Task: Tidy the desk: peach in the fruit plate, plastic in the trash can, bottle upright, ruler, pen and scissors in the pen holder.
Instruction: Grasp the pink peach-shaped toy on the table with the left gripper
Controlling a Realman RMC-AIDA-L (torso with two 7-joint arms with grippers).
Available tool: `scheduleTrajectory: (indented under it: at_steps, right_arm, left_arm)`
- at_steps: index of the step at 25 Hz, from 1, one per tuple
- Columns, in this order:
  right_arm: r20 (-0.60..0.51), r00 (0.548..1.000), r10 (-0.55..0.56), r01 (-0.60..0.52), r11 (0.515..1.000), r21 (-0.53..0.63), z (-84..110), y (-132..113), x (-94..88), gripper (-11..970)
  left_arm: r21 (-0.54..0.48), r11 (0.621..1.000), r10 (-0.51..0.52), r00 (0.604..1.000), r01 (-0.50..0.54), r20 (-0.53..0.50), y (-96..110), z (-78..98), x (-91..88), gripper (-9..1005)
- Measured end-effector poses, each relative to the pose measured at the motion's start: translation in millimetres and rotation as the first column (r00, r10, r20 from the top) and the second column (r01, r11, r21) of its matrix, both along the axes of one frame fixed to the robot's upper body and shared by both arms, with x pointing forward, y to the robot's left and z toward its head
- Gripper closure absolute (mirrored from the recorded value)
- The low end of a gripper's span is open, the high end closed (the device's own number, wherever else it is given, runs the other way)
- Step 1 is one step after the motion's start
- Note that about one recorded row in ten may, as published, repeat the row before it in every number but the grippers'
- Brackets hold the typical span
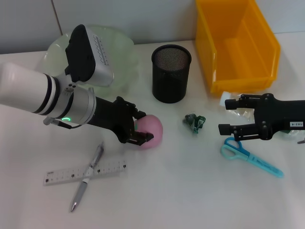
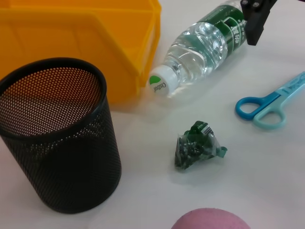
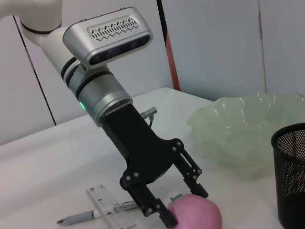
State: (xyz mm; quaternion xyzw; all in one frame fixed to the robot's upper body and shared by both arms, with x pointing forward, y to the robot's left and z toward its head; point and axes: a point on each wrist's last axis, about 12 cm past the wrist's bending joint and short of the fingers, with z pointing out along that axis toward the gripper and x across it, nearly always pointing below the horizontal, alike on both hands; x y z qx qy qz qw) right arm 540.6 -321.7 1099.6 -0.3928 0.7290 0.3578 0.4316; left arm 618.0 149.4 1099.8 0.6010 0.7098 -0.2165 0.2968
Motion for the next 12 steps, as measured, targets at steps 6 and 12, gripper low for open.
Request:
scheduleTrajectory:
  at_steps: [6, 12]
  right_arm:
    - [-0.001, 1.000, -0.003, 0.003, 1.000, 0.000, -0.4, -0.5, -0.4, 124]
    - [-0.001, 1.000, -0.006, 0.006, 1.000, -0.002, -0.7, -1.5, -0.7, 124]
  left_arm:
    - [-0.036, 0.999, 0.025, 1.000, -0.026, -0.016, 4.5, -1.3, -2.1, 338]
    - [-0.077, 0.996, 0.049, 0.998, -0.051, -0.028, 12.5, -0.6, -4.7, 609]
